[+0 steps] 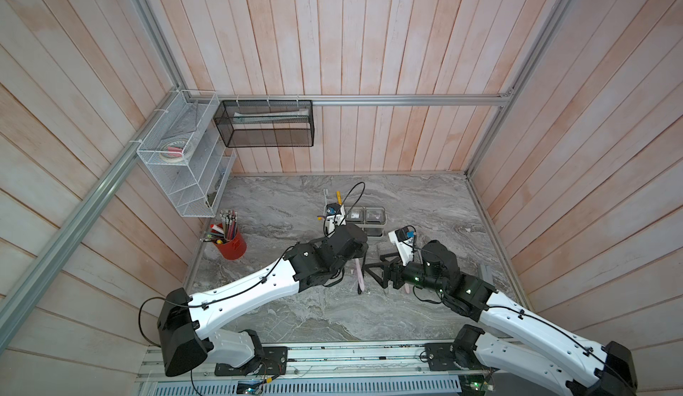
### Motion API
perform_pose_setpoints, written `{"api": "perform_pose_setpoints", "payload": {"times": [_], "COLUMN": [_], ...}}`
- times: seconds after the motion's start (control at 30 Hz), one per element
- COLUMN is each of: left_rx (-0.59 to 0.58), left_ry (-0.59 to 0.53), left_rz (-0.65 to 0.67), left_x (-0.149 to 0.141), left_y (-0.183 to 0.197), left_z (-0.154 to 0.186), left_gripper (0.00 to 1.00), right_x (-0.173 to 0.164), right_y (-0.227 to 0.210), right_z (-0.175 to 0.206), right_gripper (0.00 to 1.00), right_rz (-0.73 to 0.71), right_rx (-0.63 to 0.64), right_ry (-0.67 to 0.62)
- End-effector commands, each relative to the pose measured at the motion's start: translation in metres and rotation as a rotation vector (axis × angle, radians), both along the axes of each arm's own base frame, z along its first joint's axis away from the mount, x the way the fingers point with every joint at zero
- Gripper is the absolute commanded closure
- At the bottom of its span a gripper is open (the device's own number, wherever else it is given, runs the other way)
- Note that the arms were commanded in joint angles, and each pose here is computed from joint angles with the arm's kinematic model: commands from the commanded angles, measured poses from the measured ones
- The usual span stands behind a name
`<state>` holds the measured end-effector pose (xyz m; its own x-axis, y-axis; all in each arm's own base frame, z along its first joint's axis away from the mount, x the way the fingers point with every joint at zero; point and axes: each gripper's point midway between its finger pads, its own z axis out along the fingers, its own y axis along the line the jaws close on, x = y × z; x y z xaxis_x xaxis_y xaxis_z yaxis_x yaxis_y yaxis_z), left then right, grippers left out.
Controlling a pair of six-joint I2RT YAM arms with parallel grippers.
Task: Place the toothbrush into the toothbrush holder
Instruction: Pick up the toothbrush from the center of the board.
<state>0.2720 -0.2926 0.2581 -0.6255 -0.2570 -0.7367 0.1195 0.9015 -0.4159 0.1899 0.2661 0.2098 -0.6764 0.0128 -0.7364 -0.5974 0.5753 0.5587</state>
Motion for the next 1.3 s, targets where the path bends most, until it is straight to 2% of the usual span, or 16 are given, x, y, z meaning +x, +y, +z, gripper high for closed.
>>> {"api": "perform_pose_setpoints", "payload": {"times": [0.0, 0.43, 0.53, 0.8, 0.97, 1.17, 1.23, 1.27], "left_rx": [-0.044, -0.049, -0.062, -0.076, -0.093, -0.109, -0.115, -0.116], "left_ry": [-0.037, -0.013, -0.016, -0.017, -0.016, -0.018, -0.023, -0.025], "left_rz": [0.000, -0.021, -0.025, -0.031, -0.040, -0.047, -0.046, -0.046], "left_x": [-0.001, -0.003, -0.003, -0.004, -0.005, -0.007, -0.007, -0.008], "left_y": [-0.001, -0.009, -0.009, -0.010, -0.013, -0.013, -0.012, -0.011], "left_z": [0.018, 0.009, 0.013, 0.014, 0.017, 0.021, 0.025, 0.025], "left_gripper": [1.00, 1.00, 1.00, 1.00, 1.00, 1.00, 1.00, 1.00], "right_x": [-0.002, -0.010, -0.013, -0.013, -0.014, -0.013, -0.013, -0.013], "right_y": [0.011, 0.031, 0.035, 0.035, 0.035, 0.033, 0.032, 0.032], "right_z": [0.001, -0.008, -0.014, -0.018, -0.022, -0.020, -0.020, -0.019], "right_gripper": [0.13, 0.27, 0.37, 0.54, 0.72, 0.90, 1.00, 1.00], "right_rz": [0.033, 0.090, 0.111, 0.109, 0.112, 0.103, 0.099, 0.100], "right_rx": [0.056, 0.086, 0.091, 0.087, 0.079, 0.072, 0.072, 0.072], "right_ry": [0.009, 0.039, 0.059, 0.065, 0.072, 0.067, 0.066, 0.063]}}
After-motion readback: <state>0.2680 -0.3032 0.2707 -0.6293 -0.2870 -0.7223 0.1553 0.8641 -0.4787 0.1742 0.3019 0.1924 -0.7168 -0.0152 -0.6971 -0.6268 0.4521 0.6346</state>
